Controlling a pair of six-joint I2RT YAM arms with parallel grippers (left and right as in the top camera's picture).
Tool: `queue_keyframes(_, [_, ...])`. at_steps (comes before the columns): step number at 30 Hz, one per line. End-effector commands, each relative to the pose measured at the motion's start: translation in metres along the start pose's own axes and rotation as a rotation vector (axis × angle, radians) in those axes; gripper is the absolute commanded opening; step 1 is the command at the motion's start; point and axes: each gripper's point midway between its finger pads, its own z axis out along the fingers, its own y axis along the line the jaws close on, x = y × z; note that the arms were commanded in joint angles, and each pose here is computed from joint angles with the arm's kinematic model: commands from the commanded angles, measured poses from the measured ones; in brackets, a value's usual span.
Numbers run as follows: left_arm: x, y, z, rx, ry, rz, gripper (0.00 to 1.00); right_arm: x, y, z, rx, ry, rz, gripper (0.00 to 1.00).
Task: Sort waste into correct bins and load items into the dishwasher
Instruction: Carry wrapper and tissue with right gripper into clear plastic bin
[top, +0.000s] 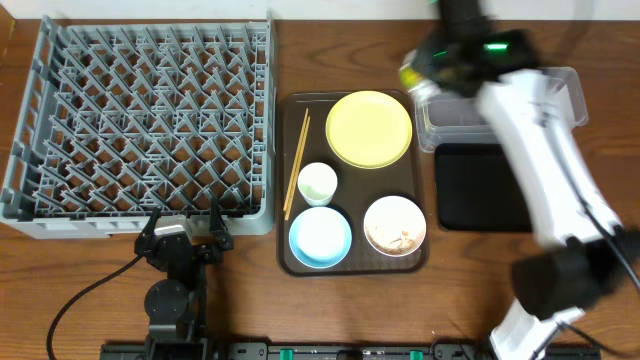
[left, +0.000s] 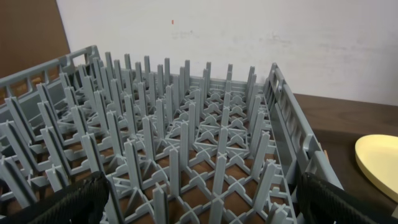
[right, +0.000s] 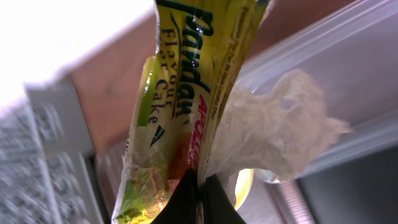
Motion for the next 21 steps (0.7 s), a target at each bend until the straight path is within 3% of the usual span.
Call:
queue_keyframes(1, [0.019,0.003,0.001,-0.012,0.057,0.027,0.97,-0.017,-0.042,0.007,0.102,-0.008,0.137,0.02])
queue_keyframes(3, [0.019,0.003,0.001,-0.012,0.057,0.026,0.97,-0.021,-0.069,0.012,0.174,-0.004,0.236,0.04])
queue_keyframes(5, [0.019,0.003,0.001,-0.012,0.057,0.027,0.97,-0.021,-0.101,0.023,0.265,-0.005,0.368,0.13])
queue_keyframes(7, [0.019,0.003,0.001,-0.012,0.057,0.027,0.97,-0.019,-0.120,0.034,0.310,0.000,0.453,0.15])
queue_keyframes(17, [0.018,0.003,0.001,-0.012,0.056,0.027,0.97,-0.005,-0.160,0.106,0.301,-0.045,0.556,0.06])
queue_keyframes(19, [0.019,0.003,0.001,-0.012,0.057,0.027,0.97,-0.003,-0.162,0.111,0.295,-0.050,0.556,0.17])
queue_keyframes(21, [0.019,0.003,0.001,-0.012,0.057,0.027,0.97,-0.002,-0.162,0.112,0.295,-0.049,0.555,0.40])
